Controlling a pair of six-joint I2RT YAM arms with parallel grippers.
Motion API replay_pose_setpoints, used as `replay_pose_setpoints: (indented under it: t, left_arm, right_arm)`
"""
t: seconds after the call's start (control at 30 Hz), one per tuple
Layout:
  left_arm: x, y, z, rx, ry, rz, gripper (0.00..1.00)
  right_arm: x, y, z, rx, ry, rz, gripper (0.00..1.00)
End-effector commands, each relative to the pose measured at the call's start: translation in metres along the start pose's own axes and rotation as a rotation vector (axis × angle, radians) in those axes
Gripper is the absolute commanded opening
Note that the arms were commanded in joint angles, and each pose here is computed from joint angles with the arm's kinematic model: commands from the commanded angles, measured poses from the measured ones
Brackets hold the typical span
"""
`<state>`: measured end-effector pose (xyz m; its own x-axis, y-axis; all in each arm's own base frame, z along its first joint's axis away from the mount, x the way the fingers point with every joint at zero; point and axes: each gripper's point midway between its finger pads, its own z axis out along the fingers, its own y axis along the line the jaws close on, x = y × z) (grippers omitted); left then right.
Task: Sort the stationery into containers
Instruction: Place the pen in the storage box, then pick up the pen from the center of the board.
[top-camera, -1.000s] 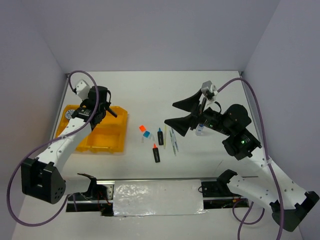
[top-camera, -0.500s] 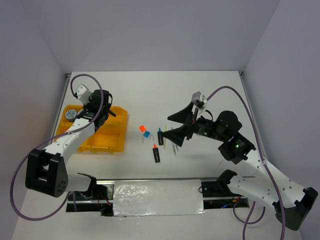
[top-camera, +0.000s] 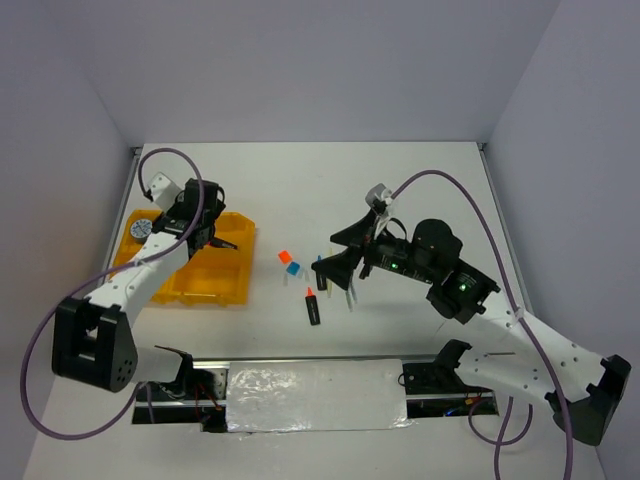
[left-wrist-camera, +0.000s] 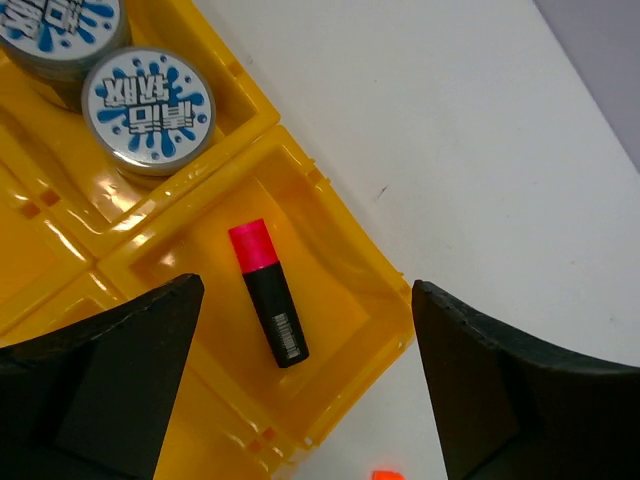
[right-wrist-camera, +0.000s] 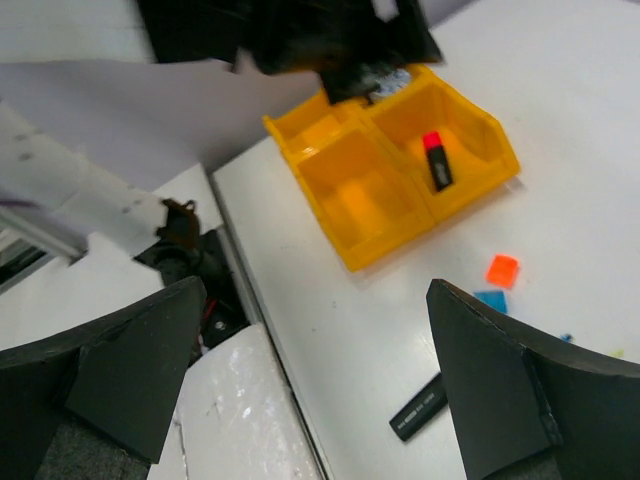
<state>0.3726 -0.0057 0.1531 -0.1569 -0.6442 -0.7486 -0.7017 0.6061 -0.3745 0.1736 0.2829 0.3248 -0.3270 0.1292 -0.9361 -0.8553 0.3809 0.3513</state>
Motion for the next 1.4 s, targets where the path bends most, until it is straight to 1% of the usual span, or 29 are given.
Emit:
replay_pose_setpoints:
  t: [0.0, 0.03, 0.07, 0.1, 0.13, 0.17, 0.2, 0.23, 0.27, 0.3, 0.33, 0.37, 0.4, 0.43, 0.47, 0.5, 0.53, 0.57, 0.6, 0.63, 0.67, 0.77, 0.93, 0.97, 1.03, 1.23, 1.37]
  left_arm:
    - [-0.057, -0.016, -0.044, 0.079, -0.084, -0.044, 0.99]
    - [-0.069, -0.024, -0.057, 0.106, -0.091, -0.045, 0.99]
    - [-0.067, -0.022, -0.065, 0.116, -0.056, 0.020, 0.99]
    - [-0.073, -0.025, -0.076, 0.147, -0.046, 0.041, 0.99]
    - [-0.082, -0.031, -0.088, 0.177, -0.042, 0.051, 0.99]
    - [-0.078, -0.027, -0.096, 0.195, -0.005, 0.112, 0.99]
    - [-0.084, -0.027, -0.108, 0.233, -0.004, 0.132, 0.99]
    - [-0.087, -0.028, -0.116, 0.261, 0.003, 0.153, 0.99]
    - [-0.086, -0.023, -0.130, 0.303, 0.024, 0.199, 0.99]
    - [-0.086, -0.023, -0.136, 0.340, 0.032, 0.226, 0.99]
    - [-0.080, -0.019, -0.139, 0.366, 0.043, 0.290, 0.99]
    - [-0.076, -0.016, -0.151, 0.422, 0.065, 0.314, 0.99]
    - [-0.064, -0.010, -0.150, 0.440, 0.090, 0.359, 0.99]
    - [-0.059, -0.006, -0.152, 0.468, 0.089, 0.424, 0.99]
    - [-0.057, -0.002, -0.157, 0.496, 0.086, 0.441, 0.99]
    - [-0.046, 0.009, -0.151, 0.481, 0.094, 0.474, 0.99]
    - [-0.046, 0.018, -0.146, 0.447, 0.076, 0.475, 0.99]
    - [-0.050, 0.029, -0.147, 0.427, 0.040, 0.451, 0.99]
    - [-0.043, 0.041, -0.139, 0.393, 0.031, 0.457, 0.99]
    - [-0.042, 0.045, -0.140, 0.400, 0.021, 0.453, 0.99]
    - [-0.044, 0.046, -0.144, 0.421, 0.000, 0.437, 0.99]
    - [-0.045, 0.044, -0.149, 0.451, -0.004, 0.440, 0.99]
    - [-0.029, 0.039, -0.140, 0.451, 0.061, 0.474, 0.99]
    - [-0.025, 0.038, -0.138, 0.446, 0.078, 0.484, 0.99]
    - [-0.022, 0.038, -0.136, 0.443, 0.094, 0.494, 0.99]
    - [-0.022, 0.034, -0.141, 0.487, 0.084, 0.485, 0.99]
    - [-0.021, 0.032, -0.141, 0.495, 0.090, 0.491, 0.99]
  right_arm:
    - [0.005, -0.030, 0.015, 0.209, 0.043, 0.034, 1.00]
    - [0.005, -0.028, 0.022, 0.250, 0.053, 0.040, 1.00]
    - [0.022, -0.039, 0.021, 0.346, 0.118, 0.079, 1.00]
    - [0.040, -0.067, 0.026, 0.512, 0.163, 0.083, 1.00]
    - [0.039, -0.071, 0.031, 0.576, 0.180, 0.096, 1.00]
    - [0.063, -0.073, 0.027, 0.652, 0.262, 0.133, 1.00]
    - [0.076, -0.086, 0.031, 0.745, 0.295, 0.114, 1.00]
    - [0.086, -0.086, 0.032, 0.765, 0.318, 0.113, 1.00]
    - [0.096, -0.081, 0.037, 0.758, 0.334, 0.117, 0.98]
    - [0.103, -0.080, 0.040, 0.754, 0.349, 0.120, 0.96]
    - [0.119, -0.082, 0.040, 0.765, 0.385, 0.118, 0.93]
    - [0.125, -0.081, 0.042, 0.774, 0.394, 0.134, 0.85]
    - [0.139, -0.085, 0.042, 0.791, 0.427, 0.135, 0.81]
    - [0.147, -0.086, 0.042, 0.796, 0.446, 0.144, 0.78]
    - [0.158, -0.086, 0.042, 0.797, 0.471, 0.155, 0.74]
    - [0.166, -0.086, 0.043, 0.791, 0.489, 0.161, 0.73]
    - [0.177, -0.085, 0.047, 0.778, 0.509, 0.175, 0.73]
    - [0.184, -0.085, 0.047, 0.784, 0.521, 0.183, 0.70]
    - [0.191, -0.084, 0.047, 0.787, 0.534, 0.184, 0.69]
    - [0.200, -0.087, 0.045, 0.807, 0.560, 0.177, 0.68]
    - [0.203, -0.087, 0.045, 0.816, 0.566, 0.181, 0.67]
    - [0.217, -0.087, 0.045, 0.814, 0.614, 0.175, 0.65]
    - [0.233, -0.091, 0.045, 0.830, 0.626, 0.187, 0.64]
    - [0.239, -0.093, 0.042, 0.835, 0.641, 0.187, 0.62]
    - [0.245, -0.094, 0.044, 0.830, 0.650, 0.190, 0.61]
    - [0.272, -0.099, 0.046, 0.837, 0.717, 0.190, 0.61]
    - [0.284, -0.104, 0.044, 0.864, 0.739, 0.190, 0.56]
